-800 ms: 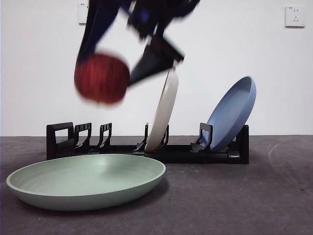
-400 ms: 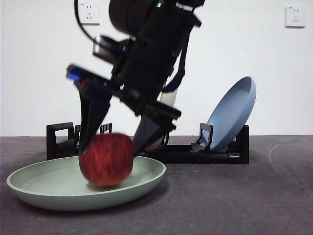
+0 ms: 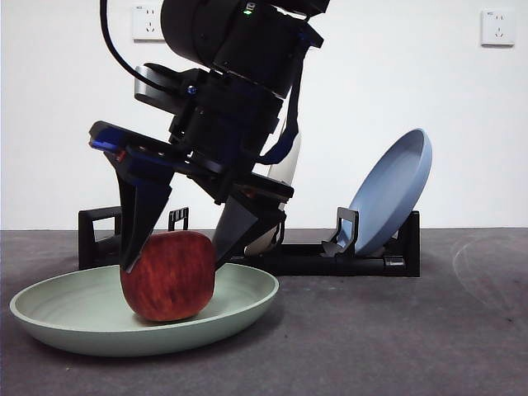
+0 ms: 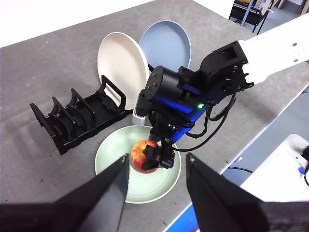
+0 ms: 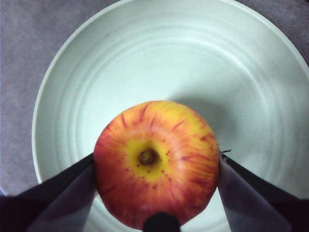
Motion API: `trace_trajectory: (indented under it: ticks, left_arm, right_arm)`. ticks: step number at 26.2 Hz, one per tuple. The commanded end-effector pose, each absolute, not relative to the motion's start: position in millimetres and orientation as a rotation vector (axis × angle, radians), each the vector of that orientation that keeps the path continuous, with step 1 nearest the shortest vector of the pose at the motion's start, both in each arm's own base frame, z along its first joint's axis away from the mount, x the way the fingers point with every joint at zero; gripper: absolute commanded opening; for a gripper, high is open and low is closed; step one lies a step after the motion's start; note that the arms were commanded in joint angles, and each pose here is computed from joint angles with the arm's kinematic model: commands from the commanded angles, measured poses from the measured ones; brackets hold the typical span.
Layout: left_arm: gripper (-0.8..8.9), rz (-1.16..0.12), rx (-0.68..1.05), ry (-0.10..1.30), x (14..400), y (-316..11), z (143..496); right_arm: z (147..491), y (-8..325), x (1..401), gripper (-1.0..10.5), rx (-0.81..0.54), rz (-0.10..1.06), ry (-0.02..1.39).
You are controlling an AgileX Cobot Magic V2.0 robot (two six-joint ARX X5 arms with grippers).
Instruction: Take the green plate from the plate rack,put the plate on the table,take the apple from the table,put the apple in the plate
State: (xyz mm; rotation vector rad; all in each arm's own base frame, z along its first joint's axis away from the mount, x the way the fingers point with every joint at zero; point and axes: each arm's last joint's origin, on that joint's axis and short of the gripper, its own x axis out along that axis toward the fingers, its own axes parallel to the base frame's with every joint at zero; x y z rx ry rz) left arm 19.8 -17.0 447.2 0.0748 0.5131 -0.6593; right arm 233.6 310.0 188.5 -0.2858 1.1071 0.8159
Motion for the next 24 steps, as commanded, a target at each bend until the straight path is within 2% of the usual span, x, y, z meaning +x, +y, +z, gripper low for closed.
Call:
trace_trajectory:
  ticks: [1,2,8,16,24]
  left_arm:
    - [1.98,-0.656,0.081,0.515,20.2,-17.2,445.8]
    - [1.98,-0.656,0.081,0.515,20.2,-17.2,445.8]
    - [1.98,-0.656,0.081,0.515,20.2,-17.2,445.8]
    - [1.98,-0.656,0.08,0.515,20.2,-17.2,445.8]
    - [1.98,-0.656,0.081,0.515,20.2,-17.2,445.8]
  right_arm:
    - [177.0,311.4,232.4,2.8,-0.313,0.81,1.139]
    - [176.9,311.3,232.4,3.3,-0.315,0.807,1.139]
    - [177.6,311.4,232.6,4.5,-0.312,0.803,1.138]
    - [194.0,316.4,236.3,4.5,-0.308,0.808,1.127]
    - [239.4,323.1,241.5,4.5,-0.339,0.826,1.12]
